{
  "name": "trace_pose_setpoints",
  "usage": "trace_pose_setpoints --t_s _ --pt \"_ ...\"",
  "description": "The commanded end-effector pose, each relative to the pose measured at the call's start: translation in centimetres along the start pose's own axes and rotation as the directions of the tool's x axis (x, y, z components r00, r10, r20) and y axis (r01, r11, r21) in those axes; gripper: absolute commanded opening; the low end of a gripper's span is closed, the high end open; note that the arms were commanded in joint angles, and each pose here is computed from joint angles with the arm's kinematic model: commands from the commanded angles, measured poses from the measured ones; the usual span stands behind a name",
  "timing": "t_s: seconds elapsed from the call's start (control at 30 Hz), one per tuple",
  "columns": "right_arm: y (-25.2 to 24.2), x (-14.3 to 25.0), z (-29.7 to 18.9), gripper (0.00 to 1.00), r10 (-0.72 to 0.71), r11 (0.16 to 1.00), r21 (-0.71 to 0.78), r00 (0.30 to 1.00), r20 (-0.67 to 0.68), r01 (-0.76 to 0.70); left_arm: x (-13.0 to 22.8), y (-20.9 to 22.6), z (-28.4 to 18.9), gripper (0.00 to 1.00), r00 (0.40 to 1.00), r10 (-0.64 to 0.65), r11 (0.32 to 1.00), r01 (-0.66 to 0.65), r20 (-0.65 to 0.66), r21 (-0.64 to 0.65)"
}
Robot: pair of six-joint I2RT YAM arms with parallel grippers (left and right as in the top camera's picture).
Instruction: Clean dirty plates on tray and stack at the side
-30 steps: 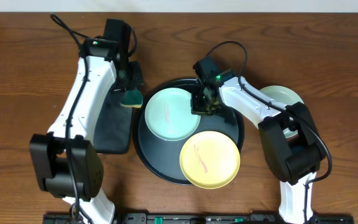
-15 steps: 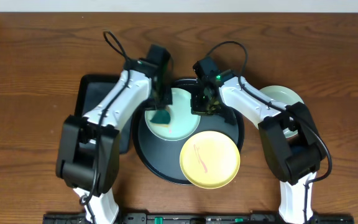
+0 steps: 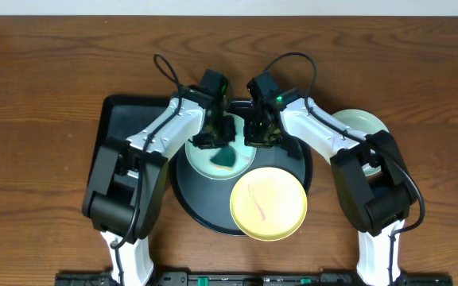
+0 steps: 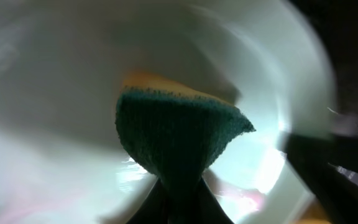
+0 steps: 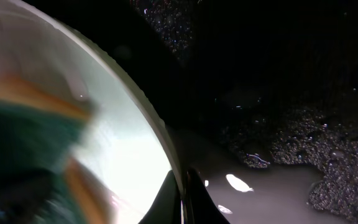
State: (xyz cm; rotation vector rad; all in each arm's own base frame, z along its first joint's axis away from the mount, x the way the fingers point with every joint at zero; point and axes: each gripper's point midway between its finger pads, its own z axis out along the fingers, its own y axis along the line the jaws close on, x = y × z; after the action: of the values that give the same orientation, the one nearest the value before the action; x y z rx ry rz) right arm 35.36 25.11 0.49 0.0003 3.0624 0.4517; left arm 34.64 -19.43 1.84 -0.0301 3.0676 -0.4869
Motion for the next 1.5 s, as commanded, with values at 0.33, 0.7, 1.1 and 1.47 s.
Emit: trace_pose_setpoints --t_s 0.33,0.7,1.1,1.47 --pt "-0.2 0.4 1.0 0.01 0.018 1.0 0.022 1.0 -0.017 -0.017 -3.4 7.0 -0.6 0.07 0.936 -0.18 0.887 0.288 0.303 -0.36" --pt "-0.2 0.3 1.0 0.01 0.018 1.0 0.021 1.0 -0.016 -0.018 1.7 4.5 0.8 0.07 0.98 -0.196 0.945 0.194 0.019 -0.263" --pt "-0.2 0.3 1.0 0.01 0.017 1.0 0.021 1.0 -0.016 -0.017 2.6 -2.3 1.4 0.07 0.991 0.086 0.991 -0.075 -0.1 0.107" --pt "-0.2 0.4 1.0 0.01 0.014 1.0 0.022 1.0 -0.016 -0.014 -2.3 8.8 -1.6 0.08 0.894 -0.254 0.802 0.407 0.368 -0.436"
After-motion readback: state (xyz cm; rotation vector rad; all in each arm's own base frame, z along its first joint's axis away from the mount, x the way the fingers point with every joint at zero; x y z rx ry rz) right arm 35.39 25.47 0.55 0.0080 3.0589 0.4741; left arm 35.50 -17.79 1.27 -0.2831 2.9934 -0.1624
